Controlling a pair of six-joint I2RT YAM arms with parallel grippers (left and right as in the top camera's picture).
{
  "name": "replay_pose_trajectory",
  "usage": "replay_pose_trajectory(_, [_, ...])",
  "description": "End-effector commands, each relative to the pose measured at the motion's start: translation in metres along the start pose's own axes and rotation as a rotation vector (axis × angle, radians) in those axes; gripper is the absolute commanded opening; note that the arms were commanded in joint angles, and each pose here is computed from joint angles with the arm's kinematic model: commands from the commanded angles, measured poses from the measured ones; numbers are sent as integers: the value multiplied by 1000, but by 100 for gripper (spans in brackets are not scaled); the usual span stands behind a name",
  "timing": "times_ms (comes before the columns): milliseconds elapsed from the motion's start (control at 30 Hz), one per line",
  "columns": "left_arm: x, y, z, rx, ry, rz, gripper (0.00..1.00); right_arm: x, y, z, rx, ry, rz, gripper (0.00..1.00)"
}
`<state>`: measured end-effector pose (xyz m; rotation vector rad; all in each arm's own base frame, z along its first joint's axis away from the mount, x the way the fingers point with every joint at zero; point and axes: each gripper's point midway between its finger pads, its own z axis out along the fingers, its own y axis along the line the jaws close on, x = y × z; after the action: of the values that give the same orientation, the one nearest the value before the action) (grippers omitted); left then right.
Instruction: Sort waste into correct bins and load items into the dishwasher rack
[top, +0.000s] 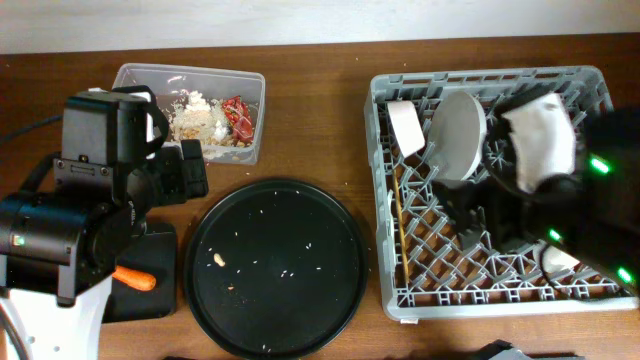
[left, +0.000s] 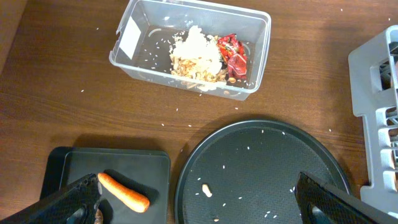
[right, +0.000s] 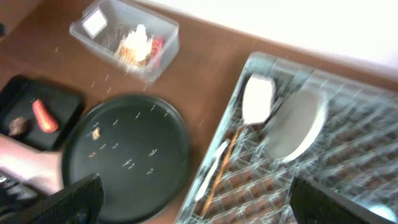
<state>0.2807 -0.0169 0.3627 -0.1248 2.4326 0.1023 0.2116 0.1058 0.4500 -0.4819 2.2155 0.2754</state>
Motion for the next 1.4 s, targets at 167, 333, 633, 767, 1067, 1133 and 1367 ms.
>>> replay_pose_trajectory(167, [-1, 5, -5, -14, -15, 14, 99, 30, -48, 22, 122, -307, -174, 98])
replay_pose_trajectory(333, [-1, 5, -5, -14, -15, 14, 99, 137, -57, 104, 163, -433, -162, 98])
replay_pose_trajectory(633, [-1, 5, -5, -14, -15, 14, 99, 223, -58, 178, 143, -558, -101, 98])
replay_pose_trajectory(767, [-1, 5, -5, -14, -15, 14, 99, 219, -60, 182, 148, -630, -102, 98])
replay_pose_trajectory(1067, [-1, 5, -5, -14, -15, 14, 99, 219, -61, 182, 148, -629, -102, 98])
replay_pose_trajectory(1133, [-1, 5, -5, -14, -17, 13, 99, 219, -61, 182, 148, -629, -102, 98])
replay_pose_trajectory(1367, [5, -15, -21, 172, -533, 156, 99, 219, -61, 182, 148, -629, -102, 98])
